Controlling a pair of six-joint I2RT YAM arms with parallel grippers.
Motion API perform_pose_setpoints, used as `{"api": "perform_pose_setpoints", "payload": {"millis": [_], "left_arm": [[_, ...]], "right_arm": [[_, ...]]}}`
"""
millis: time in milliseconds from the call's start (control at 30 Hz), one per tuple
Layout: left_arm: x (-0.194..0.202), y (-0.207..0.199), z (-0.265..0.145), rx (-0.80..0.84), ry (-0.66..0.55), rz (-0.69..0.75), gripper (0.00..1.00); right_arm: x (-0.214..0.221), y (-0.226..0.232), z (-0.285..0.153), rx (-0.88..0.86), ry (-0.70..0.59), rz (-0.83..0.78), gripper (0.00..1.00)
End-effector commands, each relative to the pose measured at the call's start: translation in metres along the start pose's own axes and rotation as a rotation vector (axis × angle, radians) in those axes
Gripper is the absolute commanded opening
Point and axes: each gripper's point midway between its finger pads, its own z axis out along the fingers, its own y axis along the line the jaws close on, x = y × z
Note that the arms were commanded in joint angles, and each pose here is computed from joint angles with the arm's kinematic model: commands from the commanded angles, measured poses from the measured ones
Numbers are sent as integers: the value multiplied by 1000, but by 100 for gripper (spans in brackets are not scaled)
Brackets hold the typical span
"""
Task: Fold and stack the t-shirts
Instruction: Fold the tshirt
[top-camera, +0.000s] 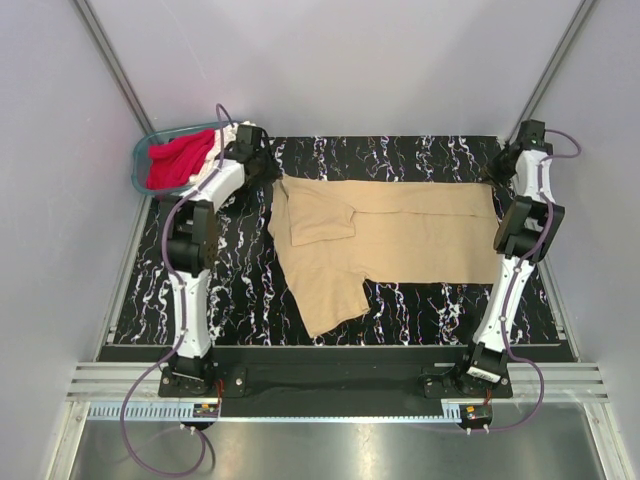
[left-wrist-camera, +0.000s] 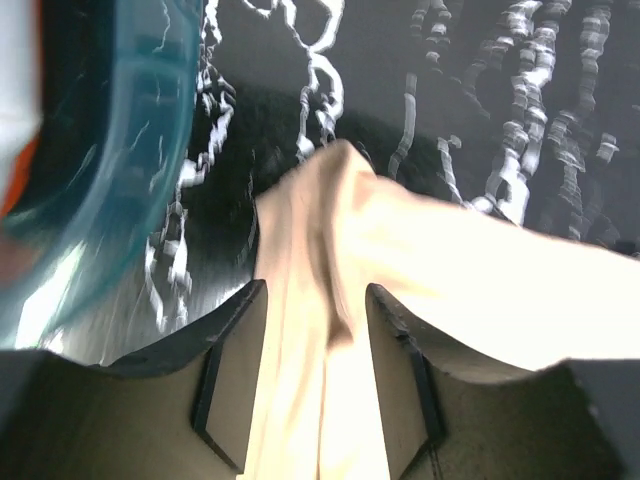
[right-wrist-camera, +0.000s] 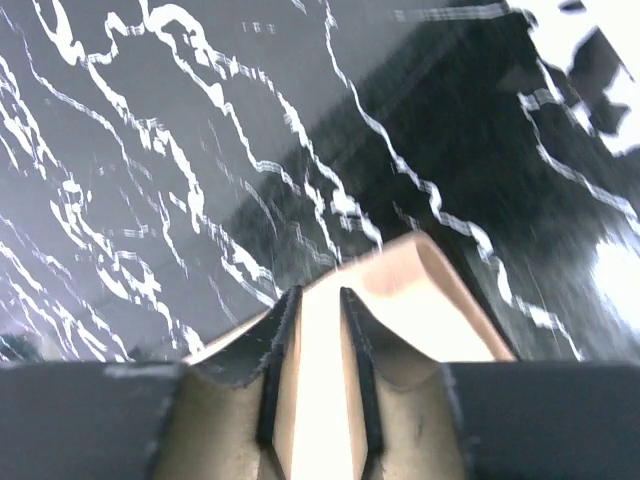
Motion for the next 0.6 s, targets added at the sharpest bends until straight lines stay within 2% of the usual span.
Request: {"api": "perform_pose_setpoints", "payload": {"millis": [0,33,67,200,333,367,400,467,567], "left_arm": [[-38,-33,-79,62,-146,65,49],[-43,-43,-108,90,-180,75,49],[-28,-29,-110,47,-162,83,50],[13,-21,-158,63,-116,93,50],[83,-18,-192,142,-2,92,49],[114,-10,-194,155,69,66,49],[124,-15,-208,193,75,60,49],[163,-10,-214,224,167,14,48],[202,-16,-225,279,249,-20,48]], "right_arm": [[-25,27,-78,-10,-84,-4,30],[-20,26,-86,-2,-66,0,32],[-17,29,-93,-4,-59,1,35],[18,42,-127,-23,2,-44,47],[61,58,-148,-64,57,-113,56],[72,63,-152,-79,67,-124,58],[92,64,-162,-101,95,-134,58],[113,81,-182,-154,92,-173,60],[180,77,-187,-189,195,-229,63]]}}
